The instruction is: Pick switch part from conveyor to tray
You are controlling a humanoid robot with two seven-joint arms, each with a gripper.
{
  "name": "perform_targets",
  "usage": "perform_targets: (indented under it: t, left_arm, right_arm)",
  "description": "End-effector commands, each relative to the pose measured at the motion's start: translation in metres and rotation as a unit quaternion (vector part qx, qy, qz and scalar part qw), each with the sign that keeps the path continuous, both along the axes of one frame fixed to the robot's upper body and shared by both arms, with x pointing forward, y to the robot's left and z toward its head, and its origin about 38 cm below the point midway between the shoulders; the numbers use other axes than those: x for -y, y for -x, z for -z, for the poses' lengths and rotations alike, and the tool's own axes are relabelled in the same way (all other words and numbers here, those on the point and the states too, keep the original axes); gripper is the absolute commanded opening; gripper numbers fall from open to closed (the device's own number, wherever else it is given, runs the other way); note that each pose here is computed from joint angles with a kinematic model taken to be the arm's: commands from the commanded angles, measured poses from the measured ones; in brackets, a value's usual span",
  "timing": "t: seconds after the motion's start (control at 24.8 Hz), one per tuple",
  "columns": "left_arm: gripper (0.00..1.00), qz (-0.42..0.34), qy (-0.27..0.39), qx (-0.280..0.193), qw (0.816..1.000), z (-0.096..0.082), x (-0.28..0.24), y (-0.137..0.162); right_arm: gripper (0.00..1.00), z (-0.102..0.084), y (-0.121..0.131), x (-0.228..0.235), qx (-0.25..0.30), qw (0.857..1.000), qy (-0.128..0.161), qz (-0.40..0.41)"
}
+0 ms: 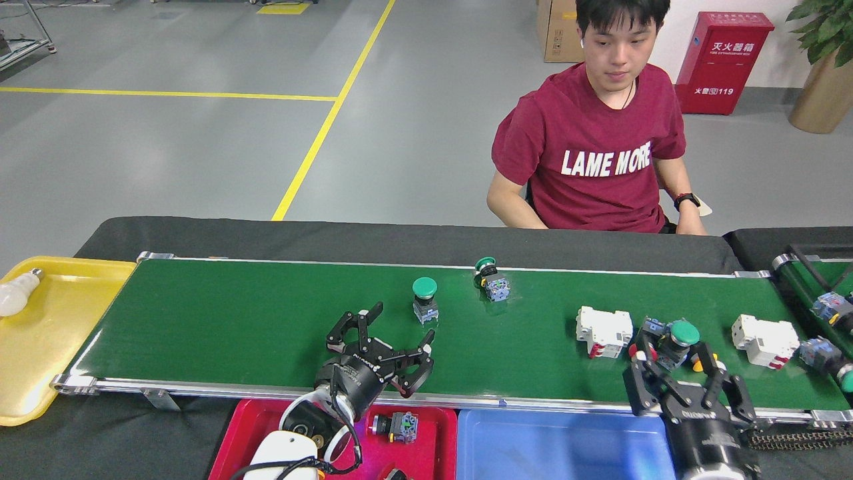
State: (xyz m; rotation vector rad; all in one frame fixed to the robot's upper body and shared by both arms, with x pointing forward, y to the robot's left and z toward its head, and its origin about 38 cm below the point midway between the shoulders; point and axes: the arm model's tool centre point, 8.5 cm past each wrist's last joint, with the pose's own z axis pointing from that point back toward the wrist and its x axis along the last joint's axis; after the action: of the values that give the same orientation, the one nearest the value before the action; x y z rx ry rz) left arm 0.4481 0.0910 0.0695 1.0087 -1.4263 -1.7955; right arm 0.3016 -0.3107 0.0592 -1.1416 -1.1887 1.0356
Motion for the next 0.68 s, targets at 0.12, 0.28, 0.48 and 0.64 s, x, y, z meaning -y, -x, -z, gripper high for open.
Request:
perform_targets:
  t: [0.12, 0.28, 0.48, 0.64]
  left_arm:
    - [1.00, -0.025, -0.008, -0.004, 1.000, -0.004, -0.008, -0.024]
    - [1.00, -0.029, -0.007, -0.012, 0.999, -0.001, -0.009, -0.028]
    - [0.96, -0.084, -0.024, -0.018, 0.996, 0.004, -0.018, -0.048]
    - [0.68, -0.116, -0.039, -0.033, 0.992, 0.013, -0.031, -0.059]
  right_arm:
    - [0.94, -0.003, 0.025, 0.008, 0.016, 1.000, 0.001, -0.019]
    - [0.94, 0.001, 0.027, 0.000, 0.013, 1.000, -0.016, -0.011]
    - [0.93, -0.003, 0.007, -0.030, 0.017, 0.999, -0.035, -0.019]
    - [0.93, 0.002, -0.024, -0.073, -0.004, 1.000, -0.023, -0.005]
